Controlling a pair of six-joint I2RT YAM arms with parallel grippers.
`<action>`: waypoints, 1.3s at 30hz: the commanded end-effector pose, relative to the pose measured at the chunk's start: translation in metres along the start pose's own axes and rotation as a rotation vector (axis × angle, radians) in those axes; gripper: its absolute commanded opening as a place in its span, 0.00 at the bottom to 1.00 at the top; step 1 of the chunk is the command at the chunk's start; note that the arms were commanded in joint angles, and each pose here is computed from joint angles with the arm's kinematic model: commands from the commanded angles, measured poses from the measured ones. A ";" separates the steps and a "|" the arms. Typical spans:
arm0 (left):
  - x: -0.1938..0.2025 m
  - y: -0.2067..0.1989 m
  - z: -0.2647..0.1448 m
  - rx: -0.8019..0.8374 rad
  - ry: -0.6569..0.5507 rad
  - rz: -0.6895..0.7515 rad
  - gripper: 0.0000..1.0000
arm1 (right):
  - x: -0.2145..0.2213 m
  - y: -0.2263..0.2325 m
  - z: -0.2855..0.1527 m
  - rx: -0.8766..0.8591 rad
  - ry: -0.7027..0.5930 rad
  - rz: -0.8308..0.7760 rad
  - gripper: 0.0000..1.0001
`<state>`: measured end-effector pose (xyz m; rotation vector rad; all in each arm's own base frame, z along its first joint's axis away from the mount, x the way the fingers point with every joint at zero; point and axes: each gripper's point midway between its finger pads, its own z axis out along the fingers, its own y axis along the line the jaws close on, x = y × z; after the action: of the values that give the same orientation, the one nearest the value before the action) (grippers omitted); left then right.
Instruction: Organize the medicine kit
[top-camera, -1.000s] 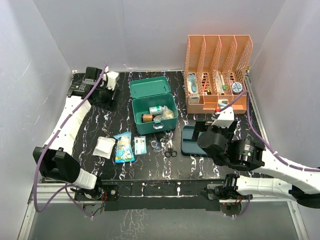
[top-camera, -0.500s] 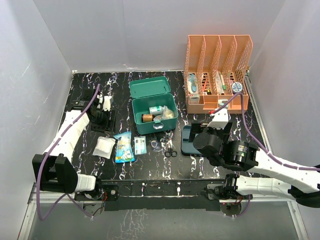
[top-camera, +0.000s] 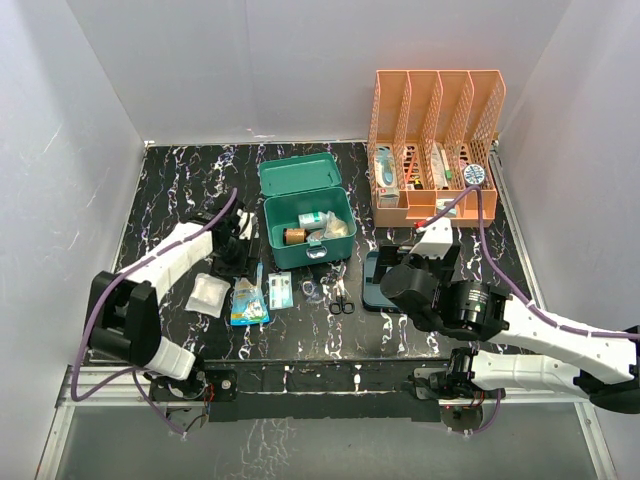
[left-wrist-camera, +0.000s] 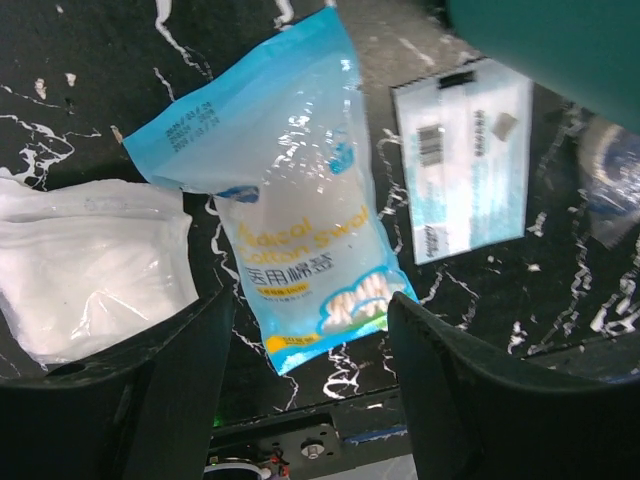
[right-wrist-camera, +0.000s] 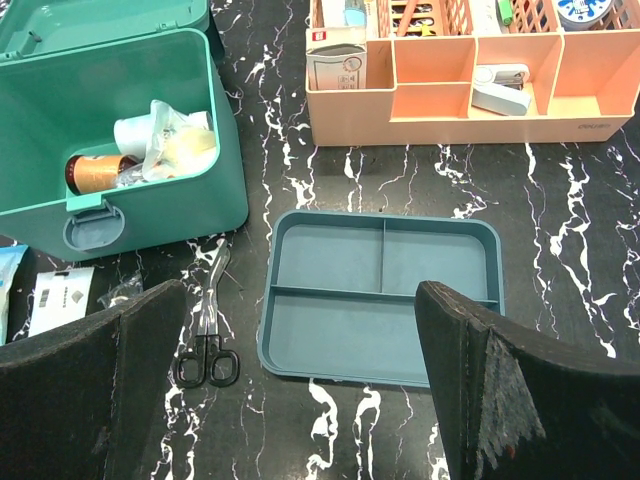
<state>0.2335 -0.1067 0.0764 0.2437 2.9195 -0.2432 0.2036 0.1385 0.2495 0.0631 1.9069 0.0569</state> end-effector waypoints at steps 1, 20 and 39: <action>-0.001 0.009 0.022 -0.058 0.025 -0.048 0.62 | -0.009 -0.006 -0.003 0.011 -0.036 0.068 0.98; -0.012 0.004 0.022 -0.056 0.061 -0.015 0.00 | -0.002 -0.026 -0.007 0.045 -0.024 0.085 0.98; -0.157 -0.061 -0.119 0.083 -0.291 0.062 0.00 | -0.012 -0.013 -0.005 0.027 -0.046 0.072 0.98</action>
<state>0.3592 -0.1488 0.2425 0.2610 2.5377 -0.2971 0.1986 0.1235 0.2421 0.1001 1.9142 0.0418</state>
